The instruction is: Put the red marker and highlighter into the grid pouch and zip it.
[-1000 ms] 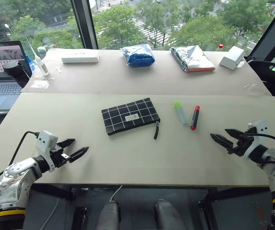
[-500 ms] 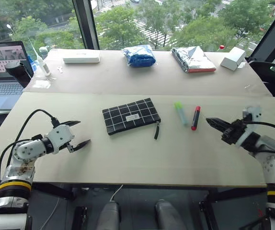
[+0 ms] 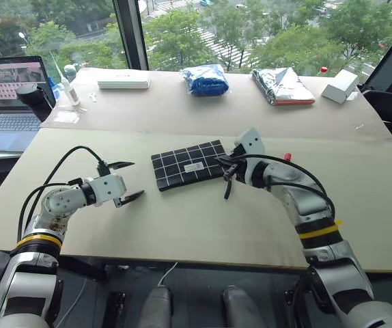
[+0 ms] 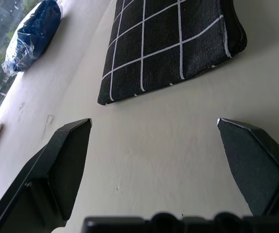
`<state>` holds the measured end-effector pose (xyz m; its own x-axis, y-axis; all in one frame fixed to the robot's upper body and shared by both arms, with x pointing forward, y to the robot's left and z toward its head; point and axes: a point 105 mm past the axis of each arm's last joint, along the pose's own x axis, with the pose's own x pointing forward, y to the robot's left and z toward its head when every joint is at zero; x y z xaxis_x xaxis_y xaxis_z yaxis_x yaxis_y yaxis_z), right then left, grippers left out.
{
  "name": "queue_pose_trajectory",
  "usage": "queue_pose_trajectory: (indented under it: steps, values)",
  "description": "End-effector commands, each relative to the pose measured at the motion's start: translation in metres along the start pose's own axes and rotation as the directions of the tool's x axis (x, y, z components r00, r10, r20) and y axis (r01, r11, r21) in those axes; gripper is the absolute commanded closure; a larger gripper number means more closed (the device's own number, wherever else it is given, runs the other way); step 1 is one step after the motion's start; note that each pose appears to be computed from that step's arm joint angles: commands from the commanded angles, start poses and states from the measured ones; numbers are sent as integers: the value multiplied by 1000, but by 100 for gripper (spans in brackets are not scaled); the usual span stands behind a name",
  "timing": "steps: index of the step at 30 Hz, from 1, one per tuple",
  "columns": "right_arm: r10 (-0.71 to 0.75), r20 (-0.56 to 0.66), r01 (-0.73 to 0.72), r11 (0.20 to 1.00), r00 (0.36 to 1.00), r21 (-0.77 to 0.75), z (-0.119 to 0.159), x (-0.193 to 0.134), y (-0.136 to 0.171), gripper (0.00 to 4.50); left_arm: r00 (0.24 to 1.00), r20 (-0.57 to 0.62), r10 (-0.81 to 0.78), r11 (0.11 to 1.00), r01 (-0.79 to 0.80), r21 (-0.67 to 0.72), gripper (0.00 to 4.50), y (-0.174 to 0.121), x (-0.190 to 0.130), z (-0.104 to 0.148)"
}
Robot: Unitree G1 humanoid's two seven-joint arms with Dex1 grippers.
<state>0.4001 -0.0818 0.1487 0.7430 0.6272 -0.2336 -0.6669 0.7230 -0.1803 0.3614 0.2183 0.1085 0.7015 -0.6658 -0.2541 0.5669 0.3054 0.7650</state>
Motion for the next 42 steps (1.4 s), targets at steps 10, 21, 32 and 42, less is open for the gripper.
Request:
queue_pose_trajectory:
  steps: [10,21,32,42]
  values:
    - [12,-172,-71,936,985,-344,-25,12,0,444,999,-22,-50,998,49,-35,0,-21,2,-10]
    - [-1,-181,-88,872,983,-482,-24,13,-5,444,994,50,-93,996,92,14,0,-28,17,5]
    - [3,-176,-89,874,984,-478,-28,8,-2,444,993,53,-101,984,92,151,0,-28,39,12]
    - [-6,-171,-78,876,985,-476,-28,6,-3,444,986,101,-135,970,111,216,0,-35,55,26]
